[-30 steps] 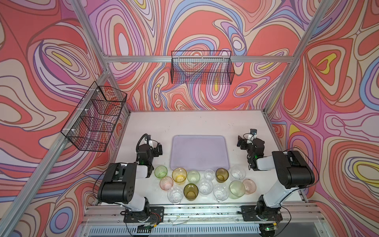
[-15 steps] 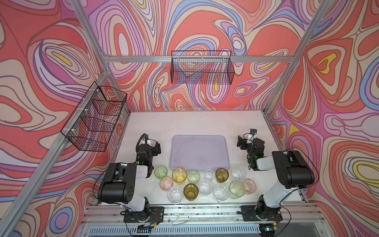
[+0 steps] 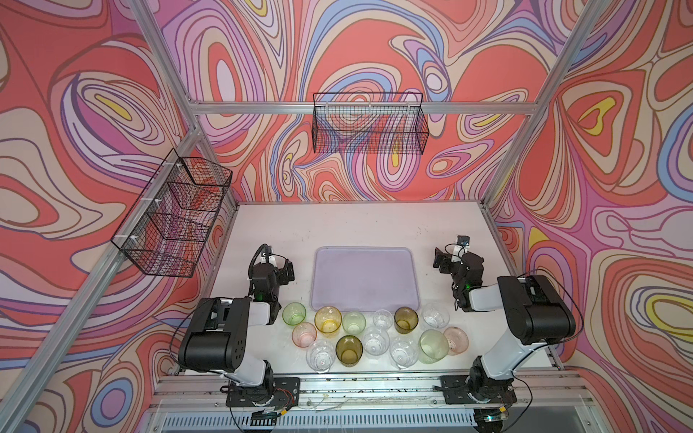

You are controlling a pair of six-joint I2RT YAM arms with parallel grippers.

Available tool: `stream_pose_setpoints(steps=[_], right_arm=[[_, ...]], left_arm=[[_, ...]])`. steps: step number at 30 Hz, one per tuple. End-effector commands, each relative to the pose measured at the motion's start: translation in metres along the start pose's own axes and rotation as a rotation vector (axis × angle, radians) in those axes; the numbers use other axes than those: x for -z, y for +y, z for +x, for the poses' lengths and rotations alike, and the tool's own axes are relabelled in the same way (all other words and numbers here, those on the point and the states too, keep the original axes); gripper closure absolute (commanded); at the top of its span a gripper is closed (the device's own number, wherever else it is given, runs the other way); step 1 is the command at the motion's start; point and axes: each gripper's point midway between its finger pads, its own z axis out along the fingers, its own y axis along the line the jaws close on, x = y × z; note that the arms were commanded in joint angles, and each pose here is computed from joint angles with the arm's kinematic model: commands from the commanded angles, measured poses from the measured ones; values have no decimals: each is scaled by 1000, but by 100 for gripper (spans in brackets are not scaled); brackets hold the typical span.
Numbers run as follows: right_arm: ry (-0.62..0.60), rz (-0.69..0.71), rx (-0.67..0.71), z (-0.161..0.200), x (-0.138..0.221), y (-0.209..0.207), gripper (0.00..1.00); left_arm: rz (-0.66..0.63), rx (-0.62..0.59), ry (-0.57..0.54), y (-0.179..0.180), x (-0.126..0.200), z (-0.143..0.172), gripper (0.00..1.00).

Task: Place the glasses into the tray
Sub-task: Pick up the glass from the bottom-right of the table.

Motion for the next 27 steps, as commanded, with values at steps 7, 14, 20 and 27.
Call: stream_pose_setpoints(steps=[7,14,20,27], right_arm=[[7,4,2,-35,12,-1,2],[228,12,-95,-63,14,2,2],[471,-11,-142,-70,31,11,2],[705,-55,-222,-76,85,29,5]], left_arm=[[45,-40,87,-9,1,-23,0],[59,-19,37,-22,18,-83,0],[89,94,145,-30,41,-128,0],[205,173,313,-55,58,-142,0]])
